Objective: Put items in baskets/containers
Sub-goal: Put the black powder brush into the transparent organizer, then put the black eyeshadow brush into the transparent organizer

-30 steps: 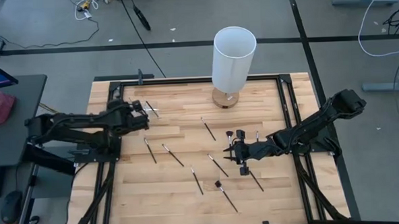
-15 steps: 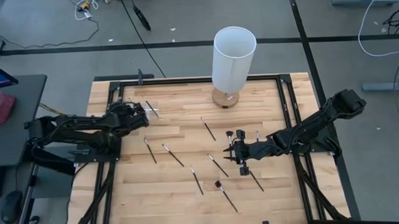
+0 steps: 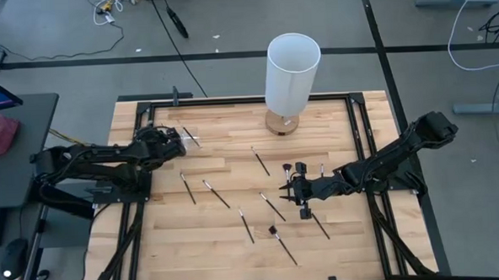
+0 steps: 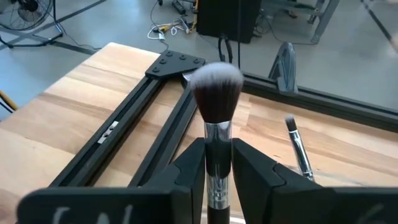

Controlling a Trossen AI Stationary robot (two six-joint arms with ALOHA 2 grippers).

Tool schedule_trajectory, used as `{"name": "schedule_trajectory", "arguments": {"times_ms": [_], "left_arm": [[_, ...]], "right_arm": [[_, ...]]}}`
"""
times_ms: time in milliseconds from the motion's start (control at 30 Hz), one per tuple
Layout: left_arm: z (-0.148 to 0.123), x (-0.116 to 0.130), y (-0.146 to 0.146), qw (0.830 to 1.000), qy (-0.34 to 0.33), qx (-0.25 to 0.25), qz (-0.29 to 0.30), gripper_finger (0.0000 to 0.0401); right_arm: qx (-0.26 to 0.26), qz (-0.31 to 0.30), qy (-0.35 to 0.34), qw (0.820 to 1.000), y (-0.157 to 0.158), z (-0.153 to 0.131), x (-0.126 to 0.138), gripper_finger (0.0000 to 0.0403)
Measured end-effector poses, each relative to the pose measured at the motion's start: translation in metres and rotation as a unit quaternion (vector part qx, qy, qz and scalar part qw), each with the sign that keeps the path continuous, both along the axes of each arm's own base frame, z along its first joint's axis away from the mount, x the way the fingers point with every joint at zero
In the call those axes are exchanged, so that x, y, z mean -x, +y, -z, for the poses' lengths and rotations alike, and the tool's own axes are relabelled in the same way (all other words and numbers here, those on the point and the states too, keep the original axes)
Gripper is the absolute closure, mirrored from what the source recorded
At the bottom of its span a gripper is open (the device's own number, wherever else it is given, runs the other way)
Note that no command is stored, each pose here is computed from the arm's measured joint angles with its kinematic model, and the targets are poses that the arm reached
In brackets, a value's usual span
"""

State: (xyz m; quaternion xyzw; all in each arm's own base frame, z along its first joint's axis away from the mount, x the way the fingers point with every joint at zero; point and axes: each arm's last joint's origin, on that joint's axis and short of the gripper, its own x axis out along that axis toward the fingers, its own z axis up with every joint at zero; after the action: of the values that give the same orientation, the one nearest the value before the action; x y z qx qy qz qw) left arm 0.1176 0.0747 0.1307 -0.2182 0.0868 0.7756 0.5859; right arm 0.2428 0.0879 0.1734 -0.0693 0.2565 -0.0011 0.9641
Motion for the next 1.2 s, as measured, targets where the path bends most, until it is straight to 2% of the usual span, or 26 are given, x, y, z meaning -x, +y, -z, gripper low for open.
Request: {"name": "schedule_trajectory", "arguments": {"times_ms": [233,367,600,867,1033,1200], "left_arm": [[-0.002,0.0,0.0,0.999,0.032,0.012,0.021,0.0317],[-0.014,-0.003,0.0,0.997,0.053,0.041,0.044,0.0316],[-0.056,-0.01,0.003,0.99,0.112,0.062,0.063,0.0316],[-0.105,-0.018,0.004,0.981,0.147,0.088,0.093,0.0316],[-0.13,-0.032,-0.007,0.977,0.13,0.065,0.154,0.0316],[-0.137,-0.053,-0.038,0.967,0.08,0.002,0.24,0.0316]], "right_arm": [[0.0,0.0,0.0,1.0,0.0,0.0,0.0,0.0278],[0.0,0.0,0.0,1.0,0.0,0.0,0.0,0.0278],[-0.003,0.002,0.0,1.0,0.0,0.0,0.0,0.0278],[-0.006,0.004,0.0,1.0,0.0,0.0,0.0,0.0278],[-0.006,0.004,0.0,1.0,0.0,0.0,0.0,0.0278],[-0.007,0.005,0.0,1.0,0.0,0.0,0.0,0.0278]]}}
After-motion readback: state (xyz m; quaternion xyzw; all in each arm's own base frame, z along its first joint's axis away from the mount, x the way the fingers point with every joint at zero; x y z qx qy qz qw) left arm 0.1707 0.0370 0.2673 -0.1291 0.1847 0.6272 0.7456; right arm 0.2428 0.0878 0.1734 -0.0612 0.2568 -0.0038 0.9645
